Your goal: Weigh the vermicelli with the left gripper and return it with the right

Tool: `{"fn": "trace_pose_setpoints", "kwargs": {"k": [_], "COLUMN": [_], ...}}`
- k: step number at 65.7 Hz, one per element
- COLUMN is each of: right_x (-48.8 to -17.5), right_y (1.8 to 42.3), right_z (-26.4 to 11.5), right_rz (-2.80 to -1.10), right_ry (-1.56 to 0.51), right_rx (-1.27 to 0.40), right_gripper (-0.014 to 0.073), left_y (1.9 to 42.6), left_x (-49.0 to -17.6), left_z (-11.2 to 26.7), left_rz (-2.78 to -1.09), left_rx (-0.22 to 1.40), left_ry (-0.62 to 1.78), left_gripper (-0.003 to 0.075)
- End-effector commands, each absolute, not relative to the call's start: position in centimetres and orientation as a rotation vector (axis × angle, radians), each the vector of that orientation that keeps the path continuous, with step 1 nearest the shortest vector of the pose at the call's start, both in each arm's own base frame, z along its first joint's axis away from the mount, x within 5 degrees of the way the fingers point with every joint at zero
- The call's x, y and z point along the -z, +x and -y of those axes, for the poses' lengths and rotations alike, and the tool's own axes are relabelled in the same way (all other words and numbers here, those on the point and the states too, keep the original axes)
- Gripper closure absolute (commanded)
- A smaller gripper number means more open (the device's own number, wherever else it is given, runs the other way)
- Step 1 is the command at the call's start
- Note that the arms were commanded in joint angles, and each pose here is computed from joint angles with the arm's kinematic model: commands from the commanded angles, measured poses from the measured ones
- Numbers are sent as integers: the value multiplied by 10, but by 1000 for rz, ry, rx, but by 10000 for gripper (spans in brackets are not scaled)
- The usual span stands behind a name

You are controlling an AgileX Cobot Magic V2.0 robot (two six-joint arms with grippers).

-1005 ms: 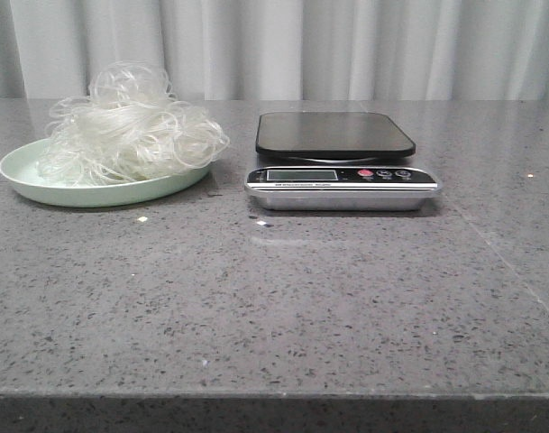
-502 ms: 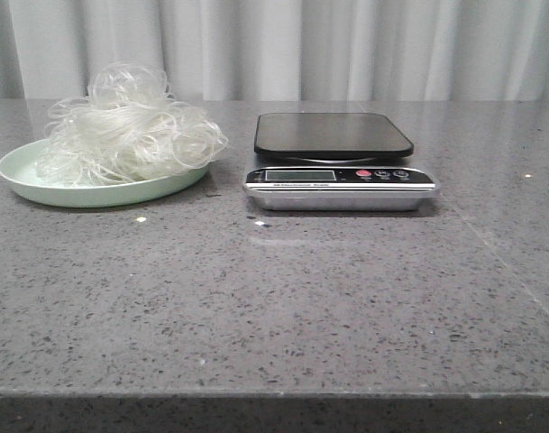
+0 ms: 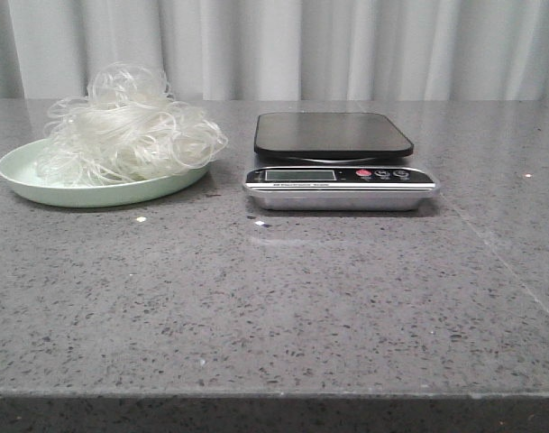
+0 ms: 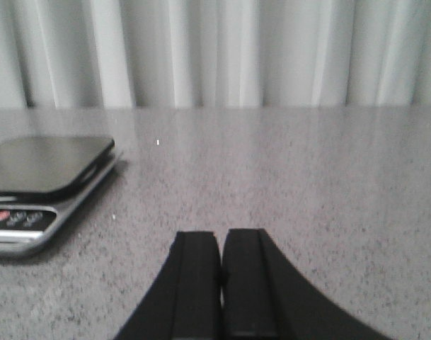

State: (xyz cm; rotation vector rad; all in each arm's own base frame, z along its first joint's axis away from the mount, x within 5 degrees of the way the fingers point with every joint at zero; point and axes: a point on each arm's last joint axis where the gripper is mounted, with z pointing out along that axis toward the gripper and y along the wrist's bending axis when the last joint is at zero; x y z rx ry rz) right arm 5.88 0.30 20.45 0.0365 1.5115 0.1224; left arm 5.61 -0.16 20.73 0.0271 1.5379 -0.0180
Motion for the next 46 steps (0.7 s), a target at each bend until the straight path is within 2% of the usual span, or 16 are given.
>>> {"fn": "trace_pose_setpoints", "kwargs": {"k": [1,46], "right_x": [-219,-220], "right_y": [53,53], "right_z": [-1,-1], "right_rz": [-1355,-1339], "right_ry": [33,34], "right_rx": [-99,-99], "right_gripper": [428,428], "left_y": [54,54], "left_x": [-213,-213], "left_z": [2,2], "left_rz": [-1446,-1446], "left_rx": [24,24], "left_ry": [23,23], "left_gripper": [594,594]}}
